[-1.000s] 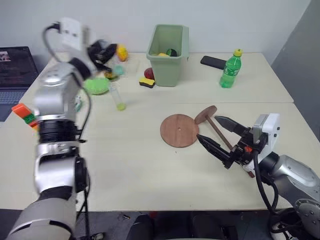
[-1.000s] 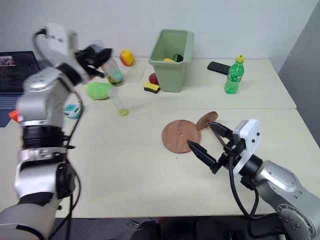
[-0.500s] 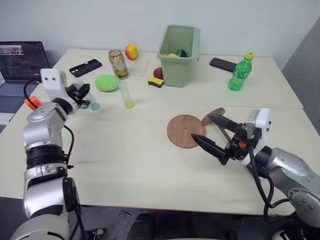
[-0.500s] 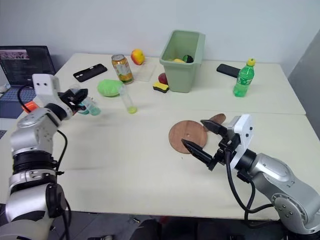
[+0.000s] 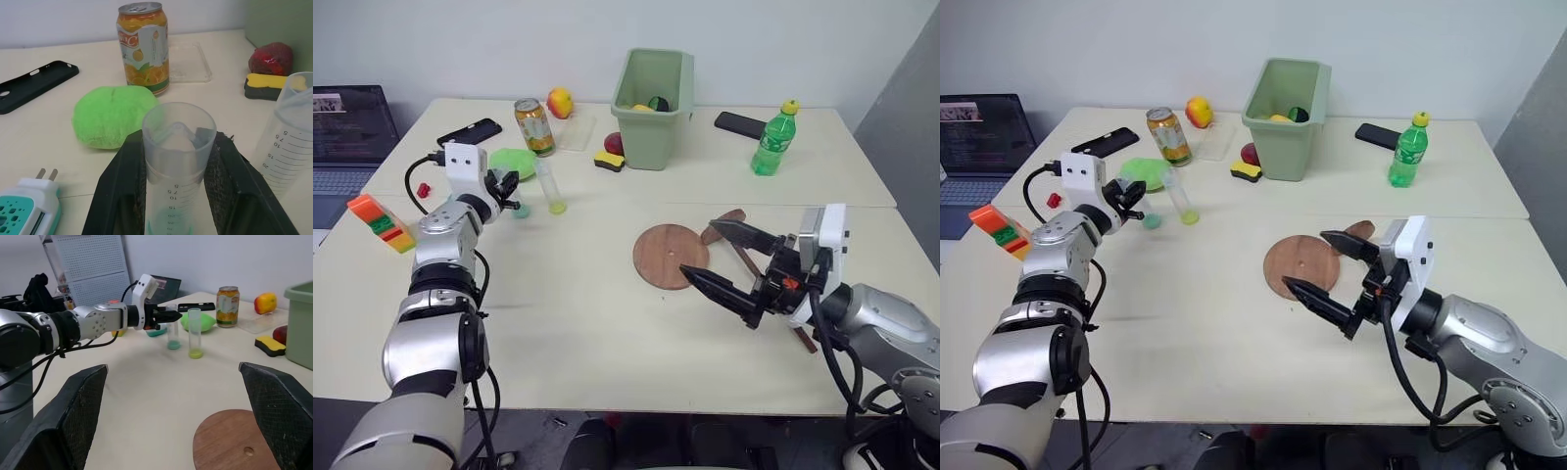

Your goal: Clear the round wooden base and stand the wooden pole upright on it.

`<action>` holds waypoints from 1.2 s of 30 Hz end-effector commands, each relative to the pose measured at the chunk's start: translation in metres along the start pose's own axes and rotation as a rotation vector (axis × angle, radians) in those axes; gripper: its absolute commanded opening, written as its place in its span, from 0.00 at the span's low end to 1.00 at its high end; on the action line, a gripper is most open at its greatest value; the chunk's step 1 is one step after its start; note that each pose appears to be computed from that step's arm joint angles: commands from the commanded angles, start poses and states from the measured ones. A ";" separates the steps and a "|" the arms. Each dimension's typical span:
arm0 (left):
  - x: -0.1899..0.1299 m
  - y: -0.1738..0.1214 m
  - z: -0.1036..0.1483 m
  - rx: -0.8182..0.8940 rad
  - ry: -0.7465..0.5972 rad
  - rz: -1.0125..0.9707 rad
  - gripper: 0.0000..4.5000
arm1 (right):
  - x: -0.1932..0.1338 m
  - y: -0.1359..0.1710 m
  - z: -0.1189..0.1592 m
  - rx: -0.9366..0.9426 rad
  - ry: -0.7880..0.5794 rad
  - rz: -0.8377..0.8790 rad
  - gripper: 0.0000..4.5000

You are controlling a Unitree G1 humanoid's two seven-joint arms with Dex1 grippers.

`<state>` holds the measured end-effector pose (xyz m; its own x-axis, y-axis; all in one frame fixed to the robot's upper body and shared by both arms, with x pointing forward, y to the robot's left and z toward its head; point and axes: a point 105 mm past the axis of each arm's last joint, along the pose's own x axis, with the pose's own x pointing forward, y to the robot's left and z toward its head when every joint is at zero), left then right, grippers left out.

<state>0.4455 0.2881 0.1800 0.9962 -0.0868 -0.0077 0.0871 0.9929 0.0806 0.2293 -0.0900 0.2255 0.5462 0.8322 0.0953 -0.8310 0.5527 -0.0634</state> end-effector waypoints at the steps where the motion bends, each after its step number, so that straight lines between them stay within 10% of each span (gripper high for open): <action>1: 0.001 0.004 0.016 -0.028 -0.057 0.008 0.43 | -0.003 0.003 0.008 -0.029 -0.026 -0.002 1.00; 15: -0.031 0.025 0.045 -0.006 -0.114 -0.049 0.99 | -0.007 -0.002 -0.002 0.010 -0.016 -0.018 1.00; 25: -0.113 -0.012 0.073 0.156 0.047 -0.433 0.99 | -0.026 -0.042 -0.018 0.042 0.079 -0.159 1.00; 36: -0.165 -0.151 0.066 0.206 0.080 -1.173 0.99 | -0.046 -0.129 -0.050 0.074 0.612 -0.383 1.00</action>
<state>0.2720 0.1661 0.2226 0.3655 -0.8823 -0.2967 0.9305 0.3548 0.0912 0.3115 -0.1927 0.1909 0.7806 0.5013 -0.3734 -0.5751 0.8100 -0.1148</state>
